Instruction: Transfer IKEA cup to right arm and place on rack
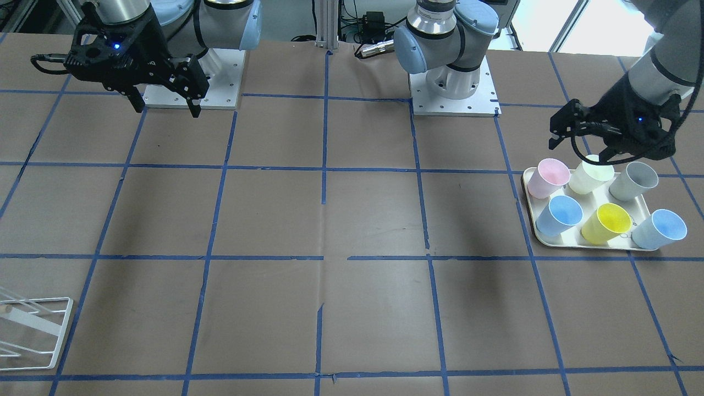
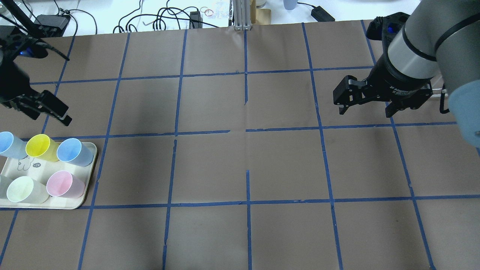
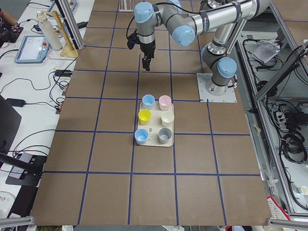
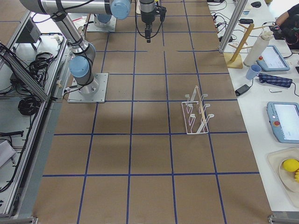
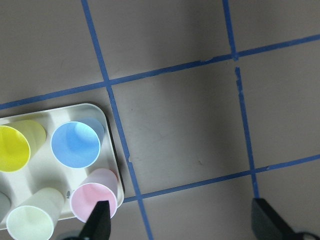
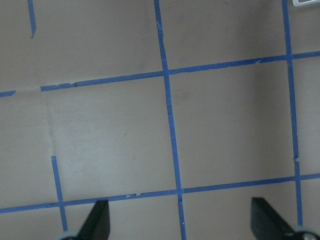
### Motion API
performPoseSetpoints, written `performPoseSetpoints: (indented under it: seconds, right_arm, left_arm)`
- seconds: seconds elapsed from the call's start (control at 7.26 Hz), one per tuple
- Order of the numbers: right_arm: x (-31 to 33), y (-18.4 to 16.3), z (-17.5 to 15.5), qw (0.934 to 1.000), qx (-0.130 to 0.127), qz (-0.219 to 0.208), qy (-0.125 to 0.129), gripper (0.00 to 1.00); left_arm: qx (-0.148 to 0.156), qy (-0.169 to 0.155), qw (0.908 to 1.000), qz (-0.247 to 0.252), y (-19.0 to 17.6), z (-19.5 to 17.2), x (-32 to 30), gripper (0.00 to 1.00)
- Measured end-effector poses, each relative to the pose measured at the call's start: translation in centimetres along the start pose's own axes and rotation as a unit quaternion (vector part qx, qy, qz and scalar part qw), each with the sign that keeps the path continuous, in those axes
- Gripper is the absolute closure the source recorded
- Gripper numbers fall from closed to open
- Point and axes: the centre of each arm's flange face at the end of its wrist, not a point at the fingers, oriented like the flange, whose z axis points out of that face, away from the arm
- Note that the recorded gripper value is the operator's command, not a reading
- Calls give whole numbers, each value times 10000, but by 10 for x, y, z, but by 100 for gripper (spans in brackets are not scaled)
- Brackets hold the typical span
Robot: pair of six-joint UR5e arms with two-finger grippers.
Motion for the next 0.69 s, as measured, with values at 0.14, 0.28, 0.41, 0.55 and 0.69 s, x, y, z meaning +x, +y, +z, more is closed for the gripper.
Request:
performPoseSetpoints:
  seconds: [0.14, 0.28, 0.41, 0.55, 0.69]
  right_arm:
    - [0, 0, 0, 10000, 3, 13, -12, 0]
    - [-2, 0, -1, 9999, -1, -1, -115, 0]
    - [-10, 0, -3, 9988, -7, -30, -487, 0]
    - [-22, 0, -6, 9939, -1, -44, -1106, 0]
    - [-37, -1, -11, 9823, -3, -61, -1873, 0]
  left_arm:
    - [55, 5, 9996, 263, 17, 27, -35, 0]
    - [151, -75, 9983, 560, 32, 58, -63, 0]
    - [218, -165, 9960, 847, 45, 90, -82, 0]
    - [216, -152, 9945, 1014, 56, 117, -91, 0]
    - [176, -58, 9938, 1100, 63, 138, -96, 0]
